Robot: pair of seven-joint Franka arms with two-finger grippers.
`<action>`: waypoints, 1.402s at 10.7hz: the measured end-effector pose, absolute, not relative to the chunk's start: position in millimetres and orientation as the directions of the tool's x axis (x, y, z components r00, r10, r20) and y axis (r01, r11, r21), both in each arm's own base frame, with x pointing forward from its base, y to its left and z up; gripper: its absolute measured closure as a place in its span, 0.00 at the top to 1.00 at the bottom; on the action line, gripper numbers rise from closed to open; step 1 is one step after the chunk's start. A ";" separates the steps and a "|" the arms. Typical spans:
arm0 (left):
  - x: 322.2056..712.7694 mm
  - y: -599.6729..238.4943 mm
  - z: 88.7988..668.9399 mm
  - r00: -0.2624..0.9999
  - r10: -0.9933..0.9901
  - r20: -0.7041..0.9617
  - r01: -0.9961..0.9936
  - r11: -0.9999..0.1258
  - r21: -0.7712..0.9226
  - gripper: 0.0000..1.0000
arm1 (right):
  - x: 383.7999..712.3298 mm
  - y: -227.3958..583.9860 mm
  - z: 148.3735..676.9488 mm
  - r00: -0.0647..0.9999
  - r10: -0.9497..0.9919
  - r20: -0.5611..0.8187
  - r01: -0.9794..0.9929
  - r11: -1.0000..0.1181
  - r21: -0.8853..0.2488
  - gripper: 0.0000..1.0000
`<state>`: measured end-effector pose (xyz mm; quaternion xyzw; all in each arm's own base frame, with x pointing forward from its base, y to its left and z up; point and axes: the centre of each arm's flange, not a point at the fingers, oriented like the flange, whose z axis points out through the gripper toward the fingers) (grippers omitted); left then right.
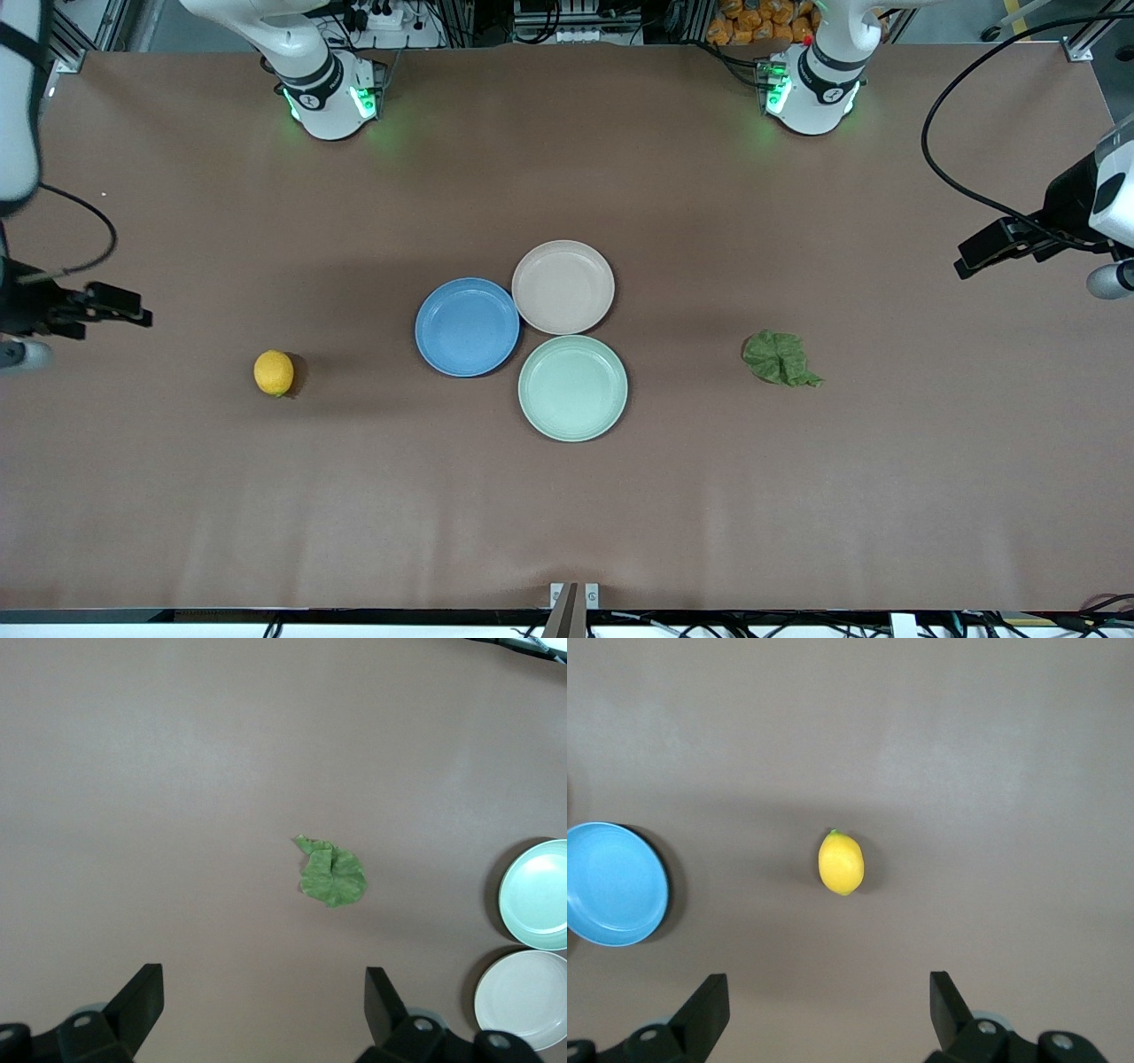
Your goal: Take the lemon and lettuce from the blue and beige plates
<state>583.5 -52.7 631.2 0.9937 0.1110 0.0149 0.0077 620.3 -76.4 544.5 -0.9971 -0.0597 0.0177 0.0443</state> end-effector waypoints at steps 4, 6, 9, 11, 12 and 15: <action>578.1 -51.0 640.4 0.974 0.223 0.042 0.223 -0.975 0.022 1.00 | 594.9 -50.3 604.4 1.000 0.007 0.024 0.009 -0.999 -0.052 1.00; 577.6 -50.2 640.7 0.974 0.224 0.042 0.223 -0.974 0.022 1.00 | 579.4 -44.2 625.6 1.000 -0.007 0.026 -0.005 -0.998 -0.055 1.00; 575.7 -48.7 643.8 0.973 0.226 0.047 0.225 -0.974 0.023 1.00 | 553.7 -38.8 649.9 1.000 -0.002 0.025 -0.001 -0.999 -0.047 1.00; 575.1 -48.7 644.7 0.973 0.225 0.049 0.225 -0.974 0.023 1.00 | 544.4 -29.4 652.8 1.000 -0.001 0.023 0.000 -1.000 -0.022 1.00; 575.1 -48.8 644.3 0.973 0.225 0.048 0.224 -0.974 0.023 1.00 | 542.7 -27.5 652.9 1.000 -0.001 0.023 -0.001 -1.000 -0.019 1.00; 575.1 -48.7 643.7 0.976 0.211 0.047 0.210 -0.977 0.022 1.00 | 539.9 -25.3 656.5 1.000 0.003 0.029 0.003 -1.000 -0.018 1.00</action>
